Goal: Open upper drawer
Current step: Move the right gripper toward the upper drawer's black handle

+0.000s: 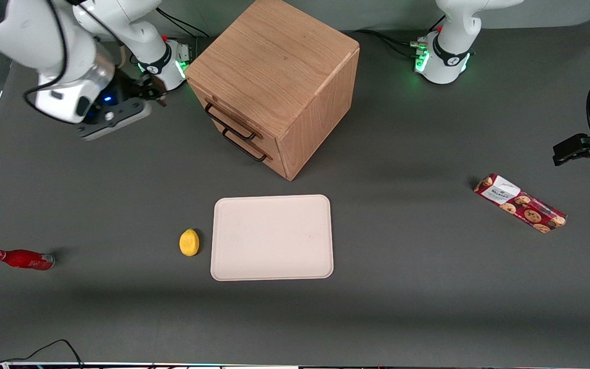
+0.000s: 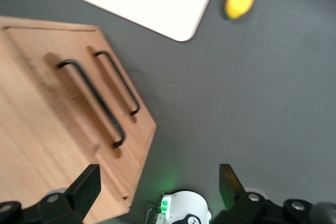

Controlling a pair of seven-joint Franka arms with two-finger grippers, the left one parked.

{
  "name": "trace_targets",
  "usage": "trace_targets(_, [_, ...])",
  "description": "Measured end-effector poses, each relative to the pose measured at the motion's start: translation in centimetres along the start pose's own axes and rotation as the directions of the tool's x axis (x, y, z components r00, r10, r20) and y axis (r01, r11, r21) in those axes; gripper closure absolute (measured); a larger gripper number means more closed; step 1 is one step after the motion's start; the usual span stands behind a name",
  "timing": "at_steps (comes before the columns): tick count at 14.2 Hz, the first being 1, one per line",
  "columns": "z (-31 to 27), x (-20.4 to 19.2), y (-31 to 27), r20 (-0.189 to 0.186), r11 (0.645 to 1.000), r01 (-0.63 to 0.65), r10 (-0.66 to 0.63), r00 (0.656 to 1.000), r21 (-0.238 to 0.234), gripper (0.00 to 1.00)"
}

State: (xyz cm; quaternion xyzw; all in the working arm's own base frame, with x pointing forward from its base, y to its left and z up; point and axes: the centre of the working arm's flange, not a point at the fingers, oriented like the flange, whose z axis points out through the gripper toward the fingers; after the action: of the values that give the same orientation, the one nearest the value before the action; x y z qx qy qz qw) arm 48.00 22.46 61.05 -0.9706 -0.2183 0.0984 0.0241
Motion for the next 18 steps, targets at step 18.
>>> trace_targets(18, [6.3, 3.3, -6.0, 0.074, 0.948, 0.294, -0.304, 0.950, 0.124, 0.00])
